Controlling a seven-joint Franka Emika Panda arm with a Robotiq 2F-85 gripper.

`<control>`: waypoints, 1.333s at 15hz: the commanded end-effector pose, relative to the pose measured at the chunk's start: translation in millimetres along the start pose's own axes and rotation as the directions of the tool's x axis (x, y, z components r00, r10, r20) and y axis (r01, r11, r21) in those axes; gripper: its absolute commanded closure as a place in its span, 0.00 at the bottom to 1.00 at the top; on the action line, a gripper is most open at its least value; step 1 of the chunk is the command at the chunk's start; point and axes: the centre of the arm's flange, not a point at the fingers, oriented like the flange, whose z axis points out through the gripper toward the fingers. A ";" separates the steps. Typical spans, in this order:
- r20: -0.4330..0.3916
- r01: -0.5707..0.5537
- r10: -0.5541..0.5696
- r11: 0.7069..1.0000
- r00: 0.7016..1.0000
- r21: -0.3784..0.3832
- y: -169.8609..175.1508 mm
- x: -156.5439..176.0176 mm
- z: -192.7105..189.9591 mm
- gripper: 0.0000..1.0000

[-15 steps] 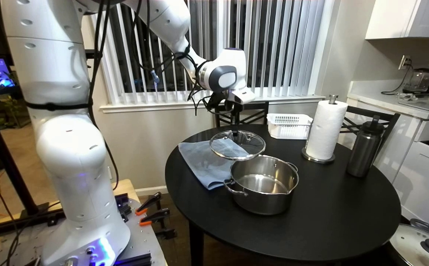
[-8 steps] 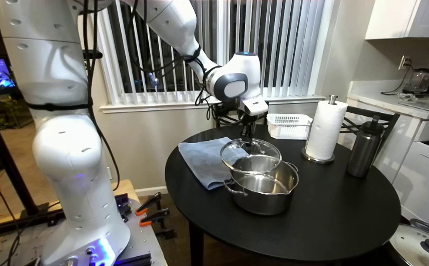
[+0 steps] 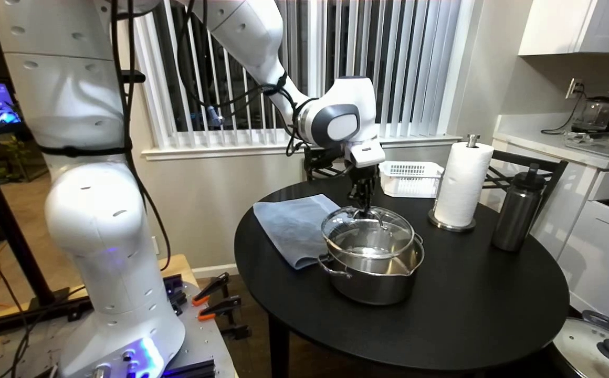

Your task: Put the glass lid on the silver pot

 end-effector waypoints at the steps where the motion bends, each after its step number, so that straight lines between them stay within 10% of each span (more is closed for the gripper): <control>1: -0.026 -0.077 0.077 0.997 0.997 -0.012 6.8 8.8 -22.5 0.93; 20: -0.063 -0.216 0.212 0.975 0.975 -0.056 11.8 32.4 -21.3 0.93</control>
